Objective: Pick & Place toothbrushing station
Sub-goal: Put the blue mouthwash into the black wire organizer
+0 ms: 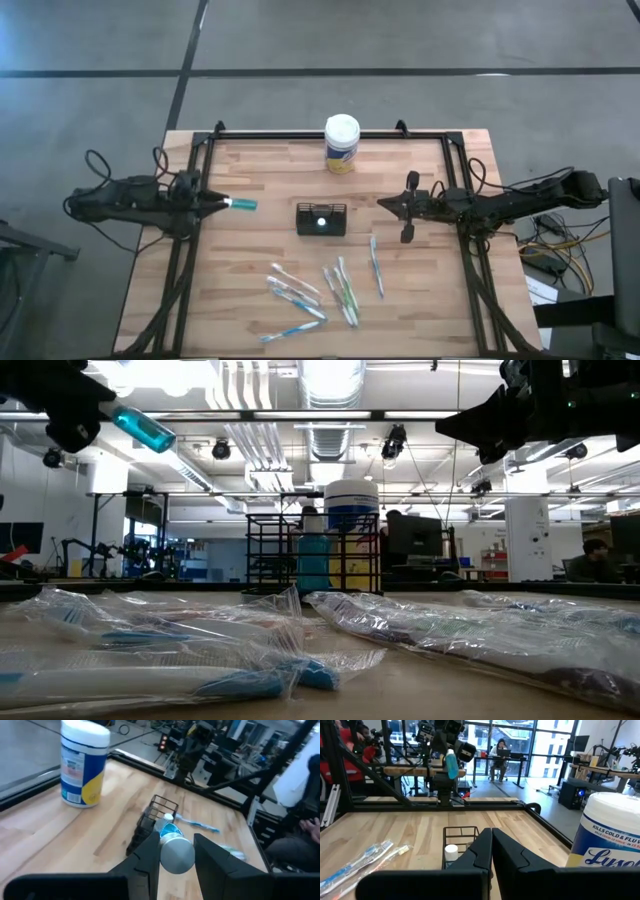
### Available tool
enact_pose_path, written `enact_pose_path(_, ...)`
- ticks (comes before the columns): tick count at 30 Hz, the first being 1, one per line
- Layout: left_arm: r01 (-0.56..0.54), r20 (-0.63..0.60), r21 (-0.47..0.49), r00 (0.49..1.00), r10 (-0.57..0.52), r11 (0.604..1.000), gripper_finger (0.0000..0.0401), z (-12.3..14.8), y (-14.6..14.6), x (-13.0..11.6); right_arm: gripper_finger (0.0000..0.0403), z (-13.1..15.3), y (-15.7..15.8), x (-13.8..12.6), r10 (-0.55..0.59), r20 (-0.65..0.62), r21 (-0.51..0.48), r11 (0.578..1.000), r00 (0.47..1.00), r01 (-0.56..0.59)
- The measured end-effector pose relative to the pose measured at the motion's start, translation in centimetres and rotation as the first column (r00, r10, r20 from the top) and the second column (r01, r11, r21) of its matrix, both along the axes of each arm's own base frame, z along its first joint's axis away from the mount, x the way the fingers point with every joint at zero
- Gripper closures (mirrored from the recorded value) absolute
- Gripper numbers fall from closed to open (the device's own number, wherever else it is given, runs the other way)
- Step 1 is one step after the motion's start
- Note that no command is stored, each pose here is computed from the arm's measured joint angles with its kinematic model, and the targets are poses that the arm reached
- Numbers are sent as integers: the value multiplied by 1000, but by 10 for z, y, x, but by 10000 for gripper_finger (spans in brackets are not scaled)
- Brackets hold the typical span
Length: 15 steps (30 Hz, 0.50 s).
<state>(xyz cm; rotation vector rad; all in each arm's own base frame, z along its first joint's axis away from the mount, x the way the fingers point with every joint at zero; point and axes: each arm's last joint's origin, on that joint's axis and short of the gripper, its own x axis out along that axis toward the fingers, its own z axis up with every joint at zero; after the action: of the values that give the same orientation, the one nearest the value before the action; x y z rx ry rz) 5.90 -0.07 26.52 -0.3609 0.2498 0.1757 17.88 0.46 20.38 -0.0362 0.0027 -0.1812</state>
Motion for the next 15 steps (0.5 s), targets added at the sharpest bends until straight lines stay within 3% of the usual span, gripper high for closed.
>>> enact_pose_path(6, -11, -78, 77, 997, 17, 997, 305, 39, -3, 26, 394, 0, 0, 0, -1, 1, 0, 1000, 1000, 1)
enact_pose_path(15, 88, -321, 235, 947, -8, 968, 305, 108, -9, 110, 394, 0, 0, 0, -1, 1, -1, 1000, 1000, 1)
